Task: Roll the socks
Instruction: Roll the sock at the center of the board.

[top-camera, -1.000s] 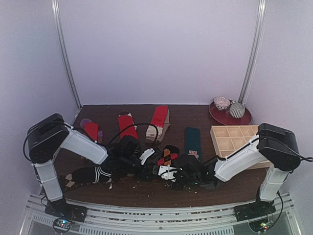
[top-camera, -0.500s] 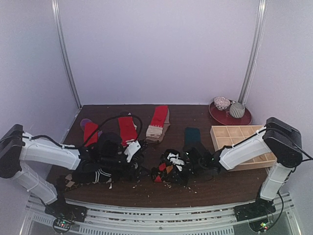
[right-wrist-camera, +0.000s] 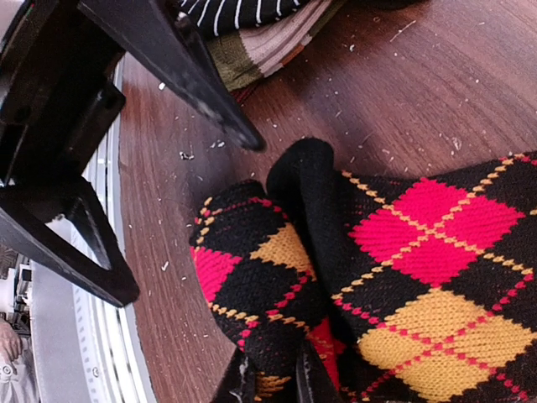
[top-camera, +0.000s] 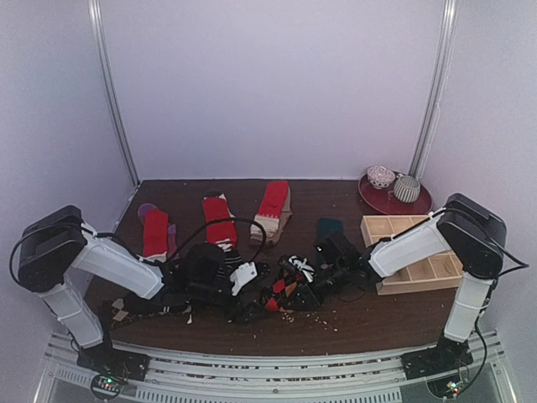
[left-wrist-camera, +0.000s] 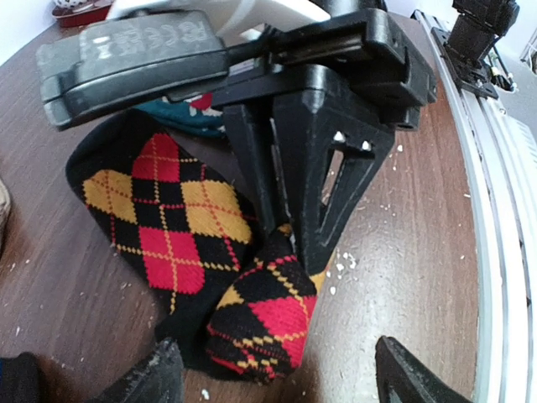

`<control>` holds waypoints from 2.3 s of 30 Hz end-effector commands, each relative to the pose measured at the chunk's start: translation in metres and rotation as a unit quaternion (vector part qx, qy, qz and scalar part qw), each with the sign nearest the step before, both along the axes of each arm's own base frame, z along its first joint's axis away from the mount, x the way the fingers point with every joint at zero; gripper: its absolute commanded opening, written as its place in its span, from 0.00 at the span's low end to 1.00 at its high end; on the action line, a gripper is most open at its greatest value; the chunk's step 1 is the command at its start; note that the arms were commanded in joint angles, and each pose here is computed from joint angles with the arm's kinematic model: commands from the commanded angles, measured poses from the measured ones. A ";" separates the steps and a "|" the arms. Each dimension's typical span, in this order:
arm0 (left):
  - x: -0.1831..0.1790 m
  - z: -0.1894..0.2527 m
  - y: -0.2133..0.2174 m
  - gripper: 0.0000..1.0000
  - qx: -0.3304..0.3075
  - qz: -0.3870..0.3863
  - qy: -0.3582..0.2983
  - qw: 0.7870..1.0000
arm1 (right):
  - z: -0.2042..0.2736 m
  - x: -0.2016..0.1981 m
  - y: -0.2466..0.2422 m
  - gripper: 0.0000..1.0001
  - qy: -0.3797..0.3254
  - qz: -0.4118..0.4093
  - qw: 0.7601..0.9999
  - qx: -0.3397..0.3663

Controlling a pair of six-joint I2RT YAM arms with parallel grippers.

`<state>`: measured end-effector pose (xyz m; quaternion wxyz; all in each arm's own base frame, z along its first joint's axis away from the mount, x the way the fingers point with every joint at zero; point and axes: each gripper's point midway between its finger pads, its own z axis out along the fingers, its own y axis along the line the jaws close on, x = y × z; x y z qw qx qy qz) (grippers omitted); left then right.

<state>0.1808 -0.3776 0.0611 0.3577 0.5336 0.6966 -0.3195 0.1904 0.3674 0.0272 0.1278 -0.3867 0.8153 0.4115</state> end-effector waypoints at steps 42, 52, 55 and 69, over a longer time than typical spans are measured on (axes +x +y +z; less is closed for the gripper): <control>-0.049 -0.124 0.031 0.00 0.149 0.030 0.295 0.943 | 0.074 -0.002 -0.048 0.59 -0.409 -0.023 0.912 0.003; -0.052 -0.132 0.035 0.00 0.162 0.028 0.306 0.938 | 0.041 -0.002 -0.015 0.62 -0.477 0.038 0.877 -0.036; -0.053 -0.134 0.036 0.00 0.166 0.027 0.308 0.937 | 0.034 -0.003 -0.005 0.62 -0.471 0.056 0.880 -0.038; -0.056 -0.136 0.038 0.00 0.166 0.020 0.306 0.937 | -0.009 -0.005 -0.012 0.16 -0.397 0.054 0.910 -0.104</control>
